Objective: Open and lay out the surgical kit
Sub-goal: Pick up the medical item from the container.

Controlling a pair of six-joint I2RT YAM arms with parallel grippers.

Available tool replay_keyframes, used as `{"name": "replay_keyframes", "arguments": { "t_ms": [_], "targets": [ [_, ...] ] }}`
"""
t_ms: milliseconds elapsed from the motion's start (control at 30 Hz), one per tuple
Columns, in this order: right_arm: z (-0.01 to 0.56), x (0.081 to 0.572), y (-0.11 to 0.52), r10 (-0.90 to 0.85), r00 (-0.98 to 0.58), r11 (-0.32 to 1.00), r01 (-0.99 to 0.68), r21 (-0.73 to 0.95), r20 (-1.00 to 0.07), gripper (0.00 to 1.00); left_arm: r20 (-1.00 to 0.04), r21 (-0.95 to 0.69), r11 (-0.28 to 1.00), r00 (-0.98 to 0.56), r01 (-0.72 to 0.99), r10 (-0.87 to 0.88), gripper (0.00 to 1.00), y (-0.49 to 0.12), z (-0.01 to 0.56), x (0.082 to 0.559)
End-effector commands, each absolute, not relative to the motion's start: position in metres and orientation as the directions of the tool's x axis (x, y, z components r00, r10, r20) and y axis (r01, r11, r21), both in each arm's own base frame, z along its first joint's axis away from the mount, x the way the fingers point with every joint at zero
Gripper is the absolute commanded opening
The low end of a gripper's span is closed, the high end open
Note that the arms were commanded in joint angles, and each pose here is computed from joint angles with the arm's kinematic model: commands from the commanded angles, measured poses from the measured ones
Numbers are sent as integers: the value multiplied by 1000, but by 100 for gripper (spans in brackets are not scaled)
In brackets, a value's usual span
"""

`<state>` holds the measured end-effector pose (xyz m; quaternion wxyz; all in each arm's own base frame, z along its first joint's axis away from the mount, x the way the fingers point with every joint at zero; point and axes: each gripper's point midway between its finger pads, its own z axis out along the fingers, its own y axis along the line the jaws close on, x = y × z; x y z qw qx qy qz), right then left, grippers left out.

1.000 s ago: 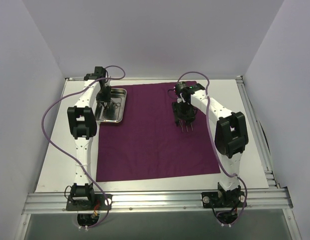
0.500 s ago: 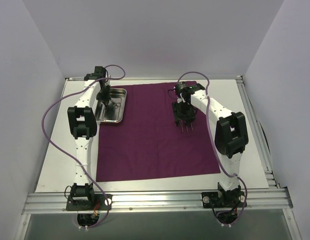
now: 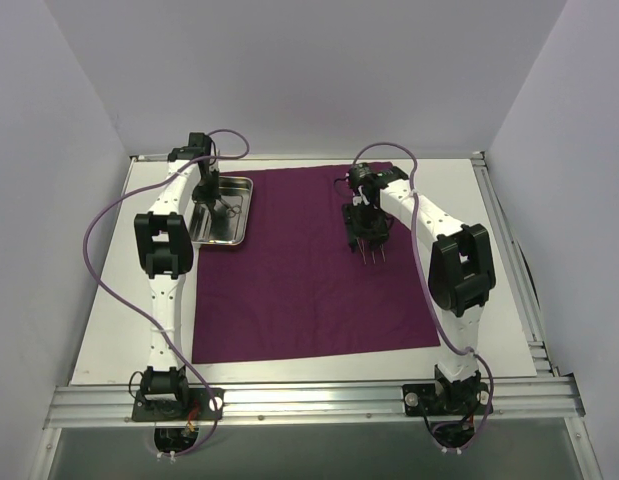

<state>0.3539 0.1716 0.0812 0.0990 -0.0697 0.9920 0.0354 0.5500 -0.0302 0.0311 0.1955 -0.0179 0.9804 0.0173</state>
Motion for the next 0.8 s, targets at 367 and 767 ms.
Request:
{"name": "replay_keyframes", "arguments": {
  "t_ms": [367,767],
  "targets": [
    [95,361,188,-149,-962,981,-174,89,-230,48,-522,0,994,-848,-113,-96,2,-26,127,549],
    [116,387,236,-146,-939,936,-233,263,-311,45,-597,-64,989,-789,-133,-145,2,-33,184,542]
  ]
}}
